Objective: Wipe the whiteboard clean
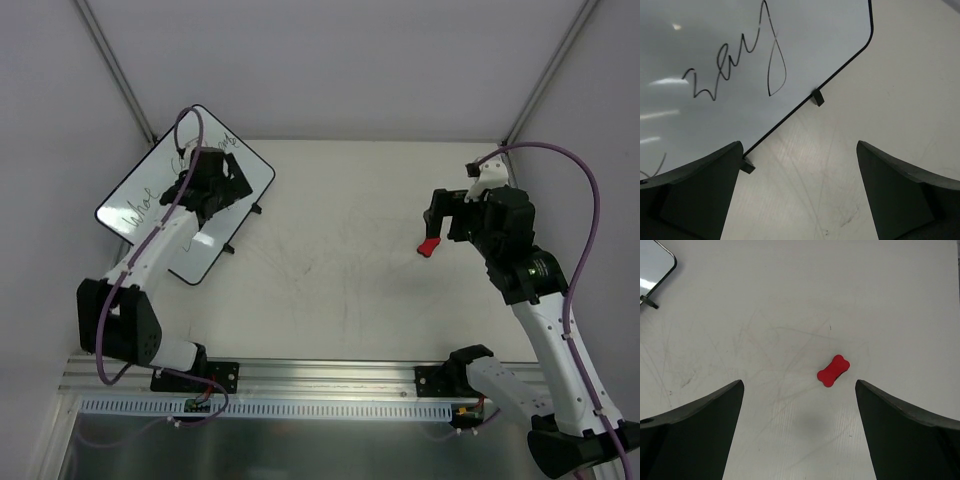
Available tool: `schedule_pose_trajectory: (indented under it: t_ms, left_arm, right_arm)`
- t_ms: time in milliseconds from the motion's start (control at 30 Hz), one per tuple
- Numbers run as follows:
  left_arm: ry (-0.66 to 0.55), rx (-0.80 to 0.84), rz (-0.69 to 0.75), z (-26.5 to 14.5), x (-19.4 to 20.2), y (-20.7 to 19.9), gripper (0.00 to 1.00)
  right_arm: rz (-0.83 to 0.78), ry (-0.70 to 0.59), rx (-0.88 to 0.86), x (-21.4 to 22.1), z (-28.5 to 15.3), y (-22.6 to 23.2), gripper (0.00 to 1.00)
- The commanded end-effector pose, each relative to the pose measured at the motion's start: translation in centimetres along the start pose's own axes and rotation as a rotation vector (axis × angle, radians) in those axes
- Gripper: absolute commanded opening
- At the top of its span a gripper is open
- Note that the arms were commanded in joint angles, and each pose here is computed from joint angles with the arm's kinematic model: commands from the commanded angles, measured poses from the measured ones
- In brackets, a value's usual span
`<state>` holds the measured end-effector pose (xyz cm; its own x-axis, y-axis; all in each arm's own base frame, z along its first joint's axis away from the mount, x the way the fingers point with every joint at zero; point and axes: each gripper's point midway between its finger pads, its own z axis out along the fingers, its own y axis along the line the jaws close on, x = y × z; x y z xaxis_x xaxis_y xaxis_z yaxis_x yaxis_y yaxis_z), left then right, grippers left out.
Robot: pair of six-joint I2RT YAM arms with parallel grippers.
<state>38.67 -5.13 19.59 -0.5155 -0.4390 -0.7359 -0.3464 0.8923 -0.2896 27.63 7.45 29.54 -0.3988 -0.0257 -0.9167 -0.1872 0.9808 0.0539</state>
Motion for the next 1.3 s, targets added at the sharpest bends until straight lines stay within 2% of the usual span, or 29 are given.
schedule_pose_trajectory:
  t_ms: [0,133,233,333,533,667,933,1267]
  left_arm:
    - [-0.025,-0.039,-0.084,1.7,-0.4,-2.5,0.99]
    - [0.035,-0.125,-0.136,6.0,2.4,-3.4,0.99]
    - [0.032,-0.168,-0.179,7.1,3.3,-3.8,0.99]
    - [0.004,-0.201,-0.203,6.4,3.6,-3.0,0.96]
    - [0.021,-0.287,-0.266,4.0,7.1,1.1,0.92]
    - [0.068,-0.353,-0.287,3.5,9.8,3.4,0.83]
    - [0.142,-0.429,-0.326,4.0,12.7,4.5,0.69]
    - [0.145,-0.544,-0.314,5.0,14.1,6.4,0.68]
  right_arm:
    - [0.035,0.018,-0.009,0.8,0.1,0.3,0.99]
    - [0.039,0.048,-0.016,2.0,0.5,0.5,0.99]
    - [0.043,0.068,-0.029,2.8,0.7,0.7,0.99]
    - [0.054,0.076,-0.040,3.2,0.7,0.9,0.99]
    - [0.063,0.099,-0.060,4.4,0.7,1.2,0.99]
    - [0.052,0.109,-0.059,4.9,0.8,1.2,0.99]
    - [0.042,0.120,-0.113,5.3,0.8,2.0,0.99]
    - [0.030,0.112,-0.117,5.9,0.3,1.9,0.99]
